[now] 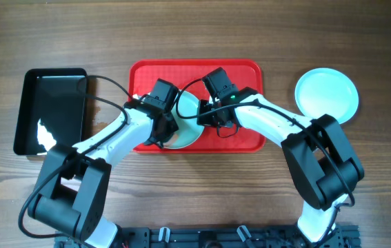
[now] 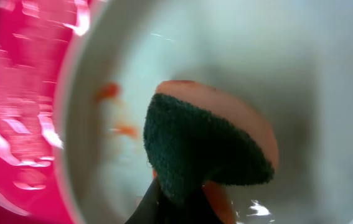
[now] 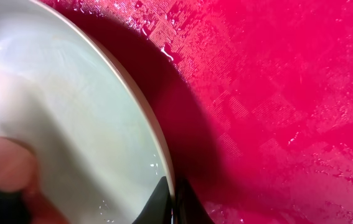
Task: Clean dirty plates on tray and stack at the side
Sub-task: 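Keep scrubbing the plate with the left gripper's sponge, then lift the scrubbed plate by its rim with the right gripper, then carry the plate right and lower it onto the plate stack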
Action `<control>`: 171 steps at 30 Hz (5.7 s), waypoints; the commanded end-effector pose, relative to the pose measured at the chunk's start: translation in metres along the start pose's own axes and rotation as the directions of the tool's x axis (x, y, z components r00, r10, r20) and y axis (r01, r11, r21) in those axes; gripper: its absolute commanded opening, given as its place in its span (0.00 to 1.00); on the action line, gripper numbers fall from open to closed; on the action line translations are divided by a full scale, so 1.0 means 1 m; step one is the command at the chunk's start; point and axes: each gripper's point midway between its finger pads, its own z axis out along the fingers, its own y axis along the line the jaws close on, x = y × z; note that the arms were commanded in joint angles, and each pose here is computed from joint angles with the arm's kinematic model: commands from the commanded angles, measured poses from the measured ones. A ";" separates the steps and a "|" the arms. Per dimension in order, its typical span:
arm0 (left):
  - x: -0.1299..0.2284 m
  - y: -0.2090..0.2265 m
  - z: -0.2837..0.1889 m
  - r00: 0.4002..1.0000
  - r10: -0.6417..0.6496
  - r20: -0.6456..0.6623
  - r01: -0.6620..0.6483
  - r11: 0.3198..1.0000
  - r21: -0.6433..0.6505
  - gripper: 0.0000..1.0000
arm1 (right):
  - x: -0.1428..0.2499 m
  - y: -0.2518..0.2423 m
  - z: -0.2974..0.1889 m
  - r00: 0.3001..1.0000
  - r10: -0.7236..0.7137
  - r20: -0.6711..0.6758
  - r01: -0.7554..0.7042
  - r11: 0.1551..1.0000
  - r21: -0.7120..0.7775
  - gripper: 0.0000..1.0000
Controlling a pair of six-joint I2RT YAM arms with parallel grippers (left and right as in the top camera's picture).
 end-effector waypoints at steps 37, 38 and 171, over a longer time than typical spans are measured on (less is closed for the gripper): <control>-0.054 -0.036 -0.078 0.956 0.024 0.293 -0.091 0.972 0.216 0.04 | 0.003 -0.029 0.016 1.000 0.031 -0.003 -0.030 0.994 0.105 0.04; -0.051 -0.035 -0.073 0.960 0.029 0.277 -0.091 0.973 0.213 0.04 | 0.003 -0.030 0.016 0.999 0.032 -0.003 -0.031 0.994 0.105 0.04; -0.039 -0.055 -0.033 0.986 0.118 0.118 -0.145 0.956 0.255 0.04 | -0.086 -0.024 -0.275 0.813 -0.469 0.344 -0.048 0.535 0.843 0.04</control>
